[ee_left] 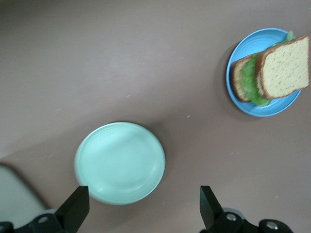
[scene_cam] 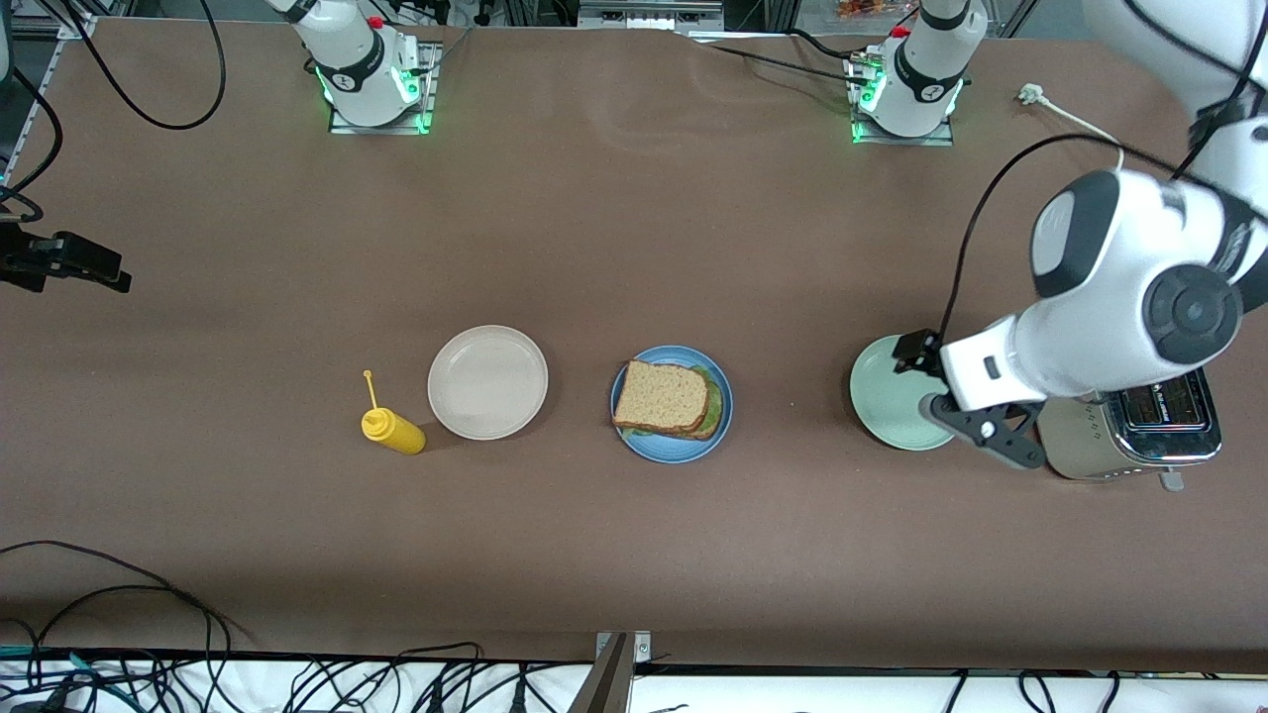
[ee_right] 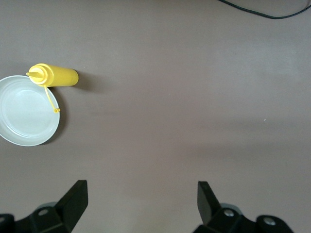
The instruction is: Make sandwich in blue plate with both arms
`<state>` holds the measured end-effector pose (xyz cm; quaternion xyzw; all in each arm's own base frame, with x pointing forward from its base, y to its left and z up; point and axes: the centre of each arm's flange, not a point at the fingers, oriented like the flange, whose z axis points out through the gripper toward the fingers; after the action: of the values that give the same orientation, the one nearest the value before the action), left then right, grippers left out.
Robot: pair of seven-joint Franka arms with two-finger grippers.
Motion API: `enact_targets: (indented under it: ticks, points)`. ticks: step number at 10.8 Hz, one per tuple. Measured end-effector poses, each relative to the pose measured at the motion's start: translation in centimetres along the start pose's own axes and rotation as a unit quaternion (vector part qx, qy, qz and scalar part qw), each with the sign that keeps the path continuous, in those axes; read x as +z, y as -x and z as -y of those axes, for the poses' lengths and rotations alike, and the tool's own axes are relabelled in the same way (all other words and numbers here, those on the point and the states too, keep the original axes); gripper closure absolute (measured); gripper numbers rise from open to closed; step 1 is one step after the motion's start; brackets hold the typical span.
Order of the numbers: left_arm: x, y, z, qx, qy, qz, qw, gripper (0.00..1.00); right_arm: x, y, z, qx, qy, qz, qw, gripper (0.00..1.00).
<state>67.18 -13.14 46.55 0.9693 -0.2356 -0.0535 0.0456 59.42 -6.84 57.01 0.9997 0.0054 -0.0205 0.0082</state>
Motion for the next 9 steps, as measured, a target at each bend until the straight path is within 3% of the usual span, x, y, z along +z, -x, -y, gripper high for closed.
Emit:
enact_targets:
  ticks: [3, 7, 9]
  points:
    - [-6.9, 3.3, -0.5, 0.000, -0.059, -0.019, 0.998, 0.00, -0.1, 0.0, 0.0, 0.000, 0.001, -0.001, 1.000, 0.00]
    - [-13.1, 10.0, -1.8, -0.055, -0.077, -0.047, 0.994, 0.00, -0.7, 0.1, -0.1, 0.000, 0.006, -0.004, 1.000, 0.00]
    - [-13.7, 13.5, -2.5, -0.068, -0.079, -0.043, 0.994, 0.00, -0.7, 0.2, -0.2, 0.000, 0.006, -0.004, 1.000, 0.00]
